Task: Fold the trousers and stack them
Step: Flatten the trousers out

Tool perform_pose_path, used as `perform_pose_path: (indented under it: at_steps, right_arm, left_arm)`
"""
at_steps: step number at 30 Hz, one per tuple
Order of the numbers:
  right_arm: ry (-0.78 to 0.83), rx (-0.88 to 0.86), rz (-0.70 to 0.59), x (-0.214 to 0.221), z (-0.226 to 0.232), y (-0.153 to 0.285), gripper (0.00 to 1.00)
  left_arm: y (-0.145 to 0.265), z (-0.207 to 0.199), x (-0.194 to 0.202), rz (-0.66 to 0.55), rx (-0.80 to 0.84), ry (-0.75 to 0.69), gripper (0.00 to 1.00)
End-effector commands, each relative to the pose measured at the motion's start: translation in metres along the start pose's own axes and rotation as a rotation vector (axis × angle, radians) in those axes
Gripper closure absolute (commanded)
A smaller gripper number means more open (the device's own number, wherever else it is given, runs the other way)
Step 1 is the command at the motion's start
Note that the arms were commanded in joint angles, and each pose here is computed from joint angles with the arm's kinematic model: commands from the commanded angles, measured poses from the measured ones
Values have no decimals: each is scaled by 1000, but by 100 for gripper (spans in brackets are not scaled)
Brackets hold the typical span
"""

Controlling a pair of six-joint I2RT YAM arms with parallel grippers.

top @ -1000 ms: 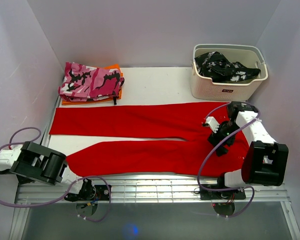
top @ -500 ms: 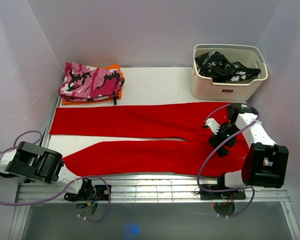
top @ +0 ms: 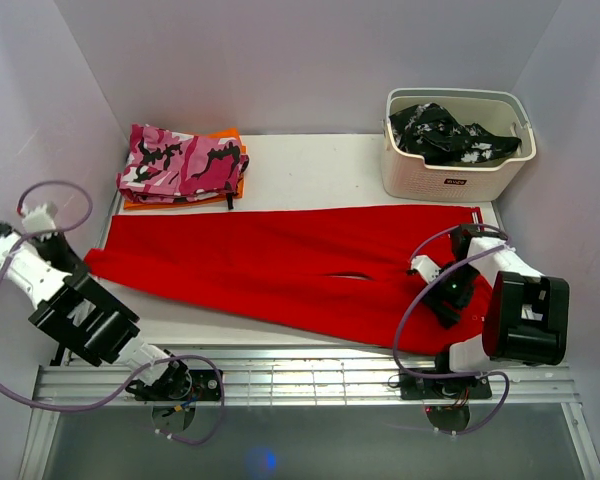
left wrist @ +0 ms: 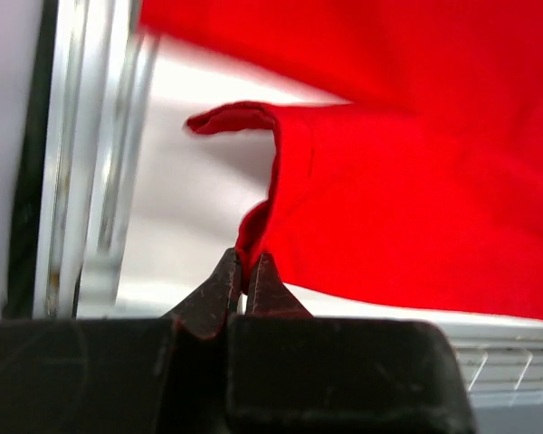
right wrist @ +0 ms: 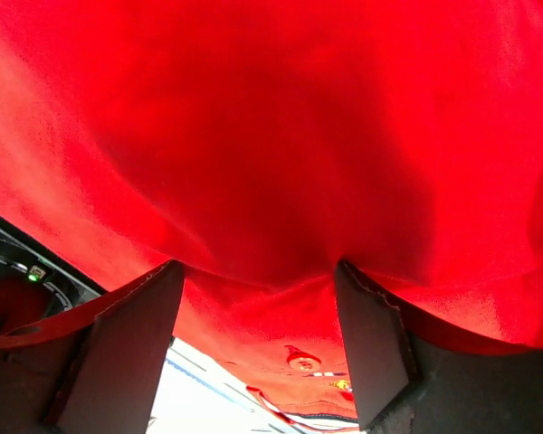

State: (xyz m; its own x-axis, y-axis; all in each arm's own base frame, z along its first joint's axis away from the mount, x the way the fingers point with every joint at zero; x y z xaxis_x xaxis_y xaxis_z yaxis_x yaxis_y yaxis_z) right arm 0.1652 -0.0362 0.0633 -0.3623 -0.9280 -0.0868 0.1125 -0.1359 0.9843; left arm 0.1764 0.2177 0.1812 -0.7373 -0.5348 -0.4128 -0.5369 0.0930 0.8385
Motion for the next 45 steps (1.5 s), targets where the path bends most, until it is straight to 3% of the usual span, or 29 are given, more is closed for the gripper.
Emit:
perform_pose_path:
  at_steps: [1, 4, 8, 13, 14, 17, 19, 26, 28, 29, 30, 32, 33, 34, 38, 45]
  right_arm:
    - [8, 16, 42, 14, -16, -3, 27]
    - [-34, 23, 30, 21, -24, 1, 28]
    - [-45, 21, 36, 27, -25, 4, 31]
    - [-43, 3, 35, 34, -16, -1, 32]
    - [-43, -9, 36, 35, -12, -4, 32]
    - [-34, -21, 77, 42, -7, -6, 33]
    - [-31, -25, 93, 44, -6, -4, 33]
    - [-11, -6, 127, 51, -10, 1, 32]
    - [-15, -28, 114, 49, -9, -1, 30]
    - [-18, -44, 112, 49, -7, -2, 27]
    - [-13, -37, 94, 46, -8, 4, 26]
    - [-7, 11, -26, 26, -18, 33, 26]
    - [-24, 5, -127, 9, -17, 48, 30]
    - [-16, 37, -157, -1, -25, 62, 31]
    - [-2, 27, -246, -33, -23, 74, 34]
    - [-19, 23, -174, -46, -29, 38, 44]
  left_arm:
    - [24, -74, -71, -216, 129, -136, 100]
    - [49, -95, -125, -329, 203, -173, 100]
    - [71, -93, -137, -359, 187, -240, 100]
    - [31, -40, -60, -164, 60, -217, 100]
    - [9, -22, -24, -48, 24, -167, 100]
    - [-25, 8, 33, 91, -16, -107, 100]
    - [-39, 45, 63, 140, -132, -83, 100]
    - [-17, 107, 78, 178, -318, -93, 100]
    - [-15, 106, 81, 165, -321, -129, 100]
    - [-19, 105, 83, 169, -303, -125, 83]
    - [-20, 98, 84, 187, -234, -136, 54]
    - [9, 63, 58, 79, -105, -249, 36]
    - [21, 38, 38, -45, -29, -354, 29]
    - [32, 21, 25, -117, -17, -409, 28]
    - [26, -13, -5, -191, -5, -526, 28]
    - [-39, -31, -26, -74, 7, -506, 38]
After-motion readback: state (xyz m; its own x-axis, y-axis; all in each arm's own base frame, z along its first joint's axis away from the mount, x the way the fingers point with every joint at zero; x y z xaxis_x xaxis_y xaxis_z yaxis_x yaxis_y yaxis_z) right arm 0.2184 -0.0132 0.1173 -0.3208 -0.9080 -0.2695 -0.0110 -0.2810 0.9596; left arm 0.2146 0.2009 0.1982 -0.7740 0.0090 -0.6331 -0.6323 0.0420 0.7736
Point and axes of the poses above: each gripper's point midway between its finger pads, its own y axis back along the fingers, its own z axis along the line the jaws close on, x = y × z, the point moved 4 cm from there along y, back along the fingers, and after that the axes turned 10 degrees about y, right-handed, at the moved point
